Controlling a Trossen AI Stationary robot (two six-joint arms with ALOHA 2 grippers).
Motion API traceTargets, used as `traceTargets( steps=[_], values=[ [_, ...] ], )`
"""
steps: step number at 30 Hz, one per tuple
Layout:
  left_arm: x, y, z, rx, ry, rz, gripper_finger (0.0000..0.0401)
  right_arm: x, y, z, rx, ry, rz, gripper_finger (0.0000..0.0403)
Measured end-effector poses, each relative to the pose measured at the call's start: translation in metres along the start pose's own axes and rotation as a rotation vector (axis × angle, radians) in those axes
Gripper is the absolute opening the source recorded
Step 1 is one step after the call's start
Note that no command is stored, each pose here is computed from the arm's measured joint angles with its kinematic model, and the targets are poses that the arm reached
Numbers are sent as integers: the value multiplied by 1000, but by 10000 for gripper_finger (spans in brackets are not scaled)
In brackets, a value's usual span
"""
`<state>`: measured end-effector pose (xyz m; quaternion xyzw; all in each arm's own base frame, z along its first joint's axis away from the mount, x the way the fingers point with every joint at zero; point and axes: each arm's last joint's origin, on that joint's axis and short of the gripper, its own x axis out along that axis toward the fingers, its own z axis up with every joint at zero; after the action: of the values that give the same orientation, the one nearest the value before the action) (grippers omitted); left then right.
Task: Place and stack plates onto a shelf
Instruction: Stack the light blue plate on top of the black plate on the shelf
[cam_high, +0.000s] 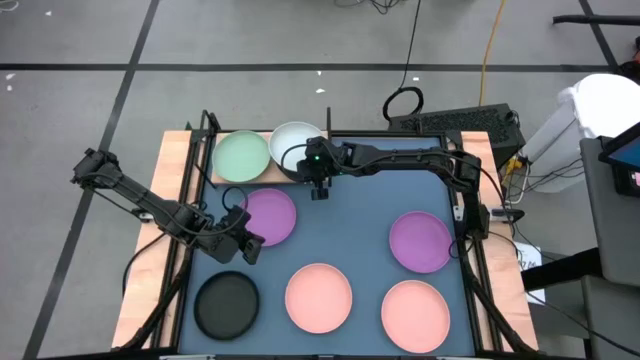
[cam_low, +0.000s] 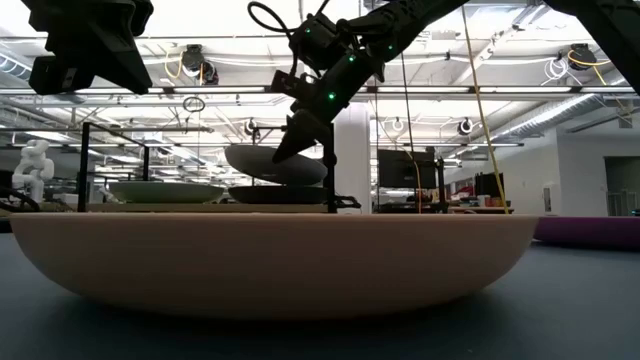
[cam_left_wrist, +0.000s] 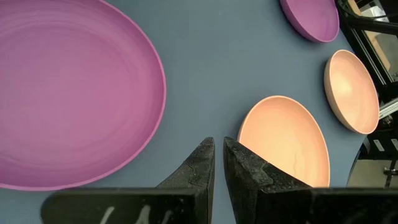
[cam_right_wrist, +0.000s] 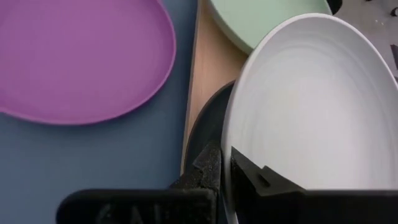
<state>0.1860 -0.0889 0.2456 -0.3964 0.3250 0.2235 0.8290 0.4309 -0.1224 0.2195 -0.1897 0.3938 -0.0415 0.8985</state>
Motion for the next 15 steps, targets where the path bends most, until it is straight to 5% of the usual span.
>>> traceTargets(
  steps=[15],
  values=[
    [0,0,0,-9,0,-1,37,0,1,-2,-6,17,9,17]
  ],
)
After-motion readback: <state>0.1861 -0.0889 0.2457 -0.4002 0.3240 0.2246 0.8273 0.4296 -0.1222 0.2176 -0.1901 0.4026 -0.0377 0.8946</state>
